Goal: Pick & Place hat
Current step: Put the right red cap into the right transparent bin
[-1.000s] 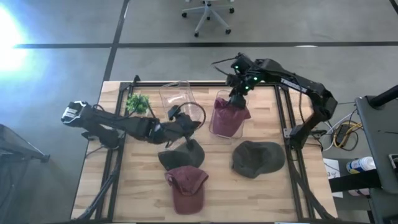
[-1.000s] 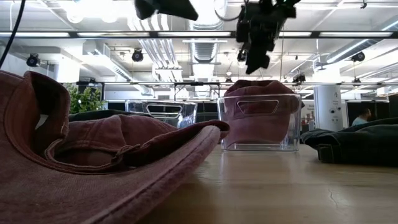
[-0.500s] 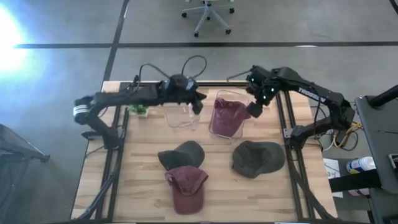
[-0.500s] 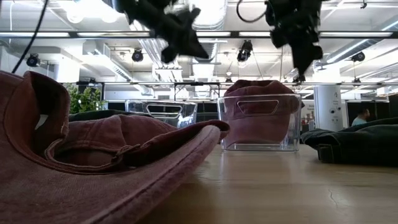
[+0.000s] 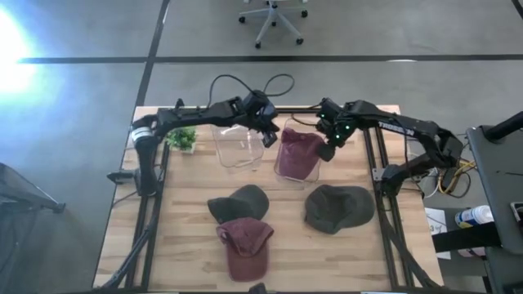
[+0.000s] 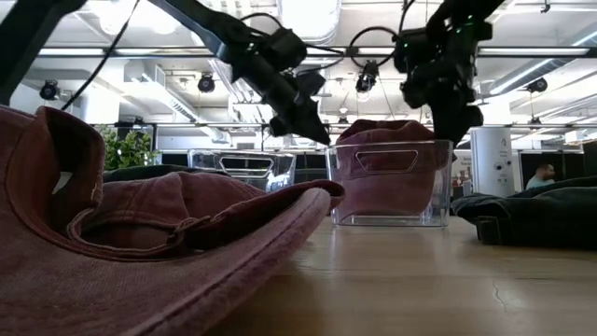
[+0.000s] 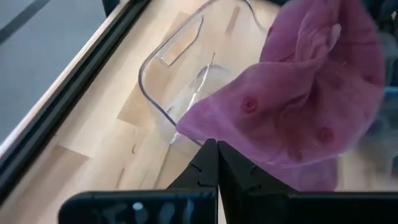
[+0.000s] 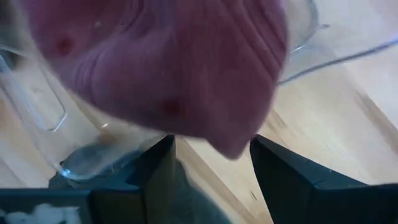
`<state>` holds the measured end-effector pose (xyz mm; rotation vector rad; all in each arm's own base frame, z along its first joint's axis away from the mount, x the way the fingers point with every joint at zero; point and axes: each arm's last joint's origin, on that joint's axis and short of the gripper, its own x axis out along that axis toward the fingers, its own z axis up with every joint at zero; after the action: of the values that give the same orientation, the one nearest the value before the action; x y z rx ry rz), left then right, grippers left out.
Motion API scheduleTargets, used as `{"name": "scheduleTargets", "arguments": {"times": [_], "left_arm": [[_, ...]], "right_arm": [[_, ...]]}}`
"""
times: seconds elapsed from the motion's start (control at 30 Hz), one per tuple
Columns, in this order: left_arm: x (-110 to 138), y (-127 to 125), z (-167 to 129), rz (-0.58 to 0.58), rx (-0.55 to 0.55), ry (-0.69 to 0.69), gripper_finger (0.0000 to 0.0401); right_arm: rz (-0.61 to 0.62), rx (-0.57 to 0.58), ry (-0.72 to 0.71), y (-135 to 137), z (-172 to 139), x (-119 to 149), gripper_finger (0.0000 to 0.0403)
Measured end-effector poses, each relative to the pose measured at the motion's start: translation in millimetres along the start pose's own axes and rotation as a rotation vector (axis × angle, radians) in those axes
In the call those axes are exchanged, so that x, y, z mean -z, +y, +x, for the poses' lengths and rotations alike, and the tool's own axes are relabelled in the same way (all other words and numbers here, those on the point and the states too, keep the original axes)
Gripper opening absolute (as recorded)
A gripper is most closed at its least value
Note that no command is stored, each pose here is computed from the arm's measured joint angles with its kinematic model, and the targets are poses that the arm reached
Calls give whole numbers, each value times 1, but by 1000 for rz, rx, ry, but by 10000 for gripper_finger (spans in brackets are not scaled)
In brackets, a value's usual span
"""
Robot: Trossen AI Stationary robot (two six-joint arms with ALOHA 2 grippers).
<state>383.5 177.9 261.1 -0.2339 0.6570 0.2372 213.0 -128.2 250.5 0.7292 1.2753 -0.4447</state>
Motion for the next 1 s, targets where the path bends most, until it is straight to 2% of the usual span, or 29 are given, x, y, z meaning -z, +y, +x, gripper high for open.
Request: {"name": "scheduleTargets", "arguments": {"times": [0.17, 0.3, 0.43, 0.5, 0.67, 0.77, 0.93, 1.0], "left_arm": [[-8, 6, 8, 78, -4, 3, 0], [-7, 11, 10, 73, 7, 8, 0], [-3, 11, 11, 66, 26, 33, 0], [-2, 11, 11, 66, 28, 38, 0], [-2, 11, 11, 67, 28, 38, 0], [-2, 11, 11, 69, 29, 38, 0], [-2, 10, 11, 70, 31, 38, 0], [-3, 10, 11, 69, 31, 37, 0]], "right_arm": [[-22, -1, -3, 3, 12, -22, 183], [-42, -4, -28, 7, 10, -41, 171], [-96, 53, -74, 10, 7, -56, 165], [-118, 92, -69, 9, 11, -61, 164], [-175, 106, -27, 8, 28, -69, 166], [-253, 89, -44, 10, 35, -74, 166], [-467, 38, -248, 28, 18, -80, 164], [-513, 40, -299, 31, 14, -83, 162]]}}
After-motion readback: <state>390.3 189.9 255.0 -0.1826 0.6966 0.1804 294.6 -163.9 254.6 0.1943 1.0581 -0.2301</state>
